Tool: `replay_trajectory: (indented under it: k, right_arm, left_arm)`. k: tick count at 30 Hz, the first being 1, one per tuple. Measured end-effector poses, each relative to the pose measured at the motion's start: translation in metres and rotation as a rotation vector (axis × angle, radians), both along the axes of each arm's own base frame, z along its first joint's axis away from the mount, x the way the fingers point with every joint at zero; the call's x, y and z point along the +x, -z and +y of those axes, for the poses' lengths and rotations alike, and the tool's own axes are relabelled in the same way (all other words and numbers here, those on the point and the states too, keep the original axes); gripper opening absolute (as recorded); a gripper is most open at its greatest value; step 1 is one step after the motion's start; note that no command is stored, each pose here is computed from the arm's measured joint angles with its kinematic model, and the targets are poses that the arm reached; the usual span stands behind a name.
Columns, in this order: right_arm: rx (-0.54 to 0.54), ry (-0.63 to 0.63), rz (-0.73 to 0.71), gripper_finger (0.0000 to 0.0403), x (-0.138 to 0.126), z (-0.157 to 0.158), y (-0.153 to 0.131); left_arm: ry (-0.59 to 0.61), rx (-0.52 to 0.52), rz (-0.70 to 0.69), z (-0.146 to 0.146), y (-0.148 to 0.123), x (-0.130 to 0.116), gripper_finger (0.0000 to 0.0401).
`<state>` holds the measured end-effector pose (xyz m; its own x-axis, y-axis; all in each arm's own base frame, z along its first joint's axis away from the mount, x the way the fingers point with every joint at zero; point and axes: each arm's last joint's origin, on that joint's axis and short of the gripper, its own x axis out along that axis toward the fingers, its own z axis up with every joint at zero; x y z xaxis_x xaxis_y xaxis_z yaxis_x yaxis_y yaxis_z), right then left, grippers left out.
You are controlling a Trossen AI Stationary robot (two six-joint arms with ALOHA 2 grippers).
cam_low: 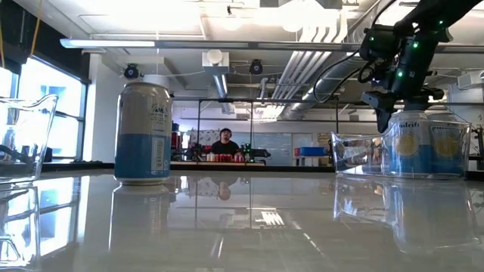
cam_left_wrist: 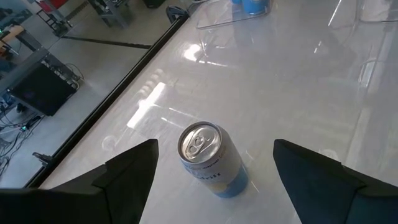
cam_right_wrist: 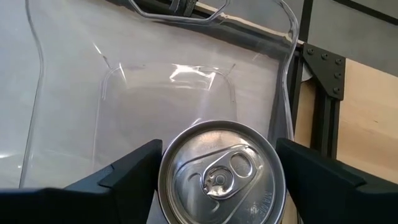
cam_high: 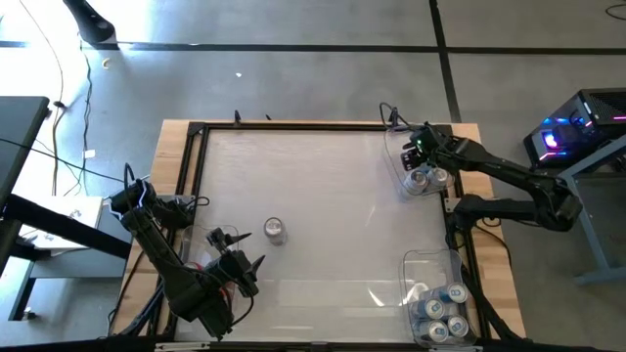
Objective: Sort soda cans
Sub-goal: Put the middle right blue-white soda can into the top right transparent bin, then put the middle left blue-white soda can into the top right transparent bin
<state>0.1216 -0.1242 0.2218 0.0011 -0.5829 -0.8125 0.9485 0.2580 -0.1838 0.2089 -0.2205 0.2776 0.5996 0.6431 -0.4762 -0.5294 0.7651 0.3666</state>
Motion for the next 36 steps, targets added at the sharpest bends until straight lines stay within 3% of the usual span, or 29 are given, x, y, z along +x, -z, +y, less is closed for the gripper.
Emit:
replay_trajectory:
  k: [13, 22, 30, 36]
  right_arm:
    - [0.053, -0.001, -0.049, 0.0303, -0.007, -0.009, 0.0]
    - [0.122, 0.021, -0.052, 0.0334, -0.017, -0.014, 0.005]
    - [-0.037, 0.029, -0.086, 0.0336, -0.019, -0.014, -0.011]
    - [-0.227, -0.123, -0.198, 0.0337, -0.014, 0.003, -0.037]
  left_arm:
    - [-0.001, -0.002, 0.001, 0.0, 0.0, 0.0, 0.0314]
    - [-0.002, -0.01, 0.001, 0.0, 0.0, 0.0, 0.0314]
    - [-0.002, -0.01, 0.0, 0.0, 0.0, 0.0, 0.0314]
    - [0.004, 0.014, -0.063, 0.0, 0.001, -0.003, 0.0314]
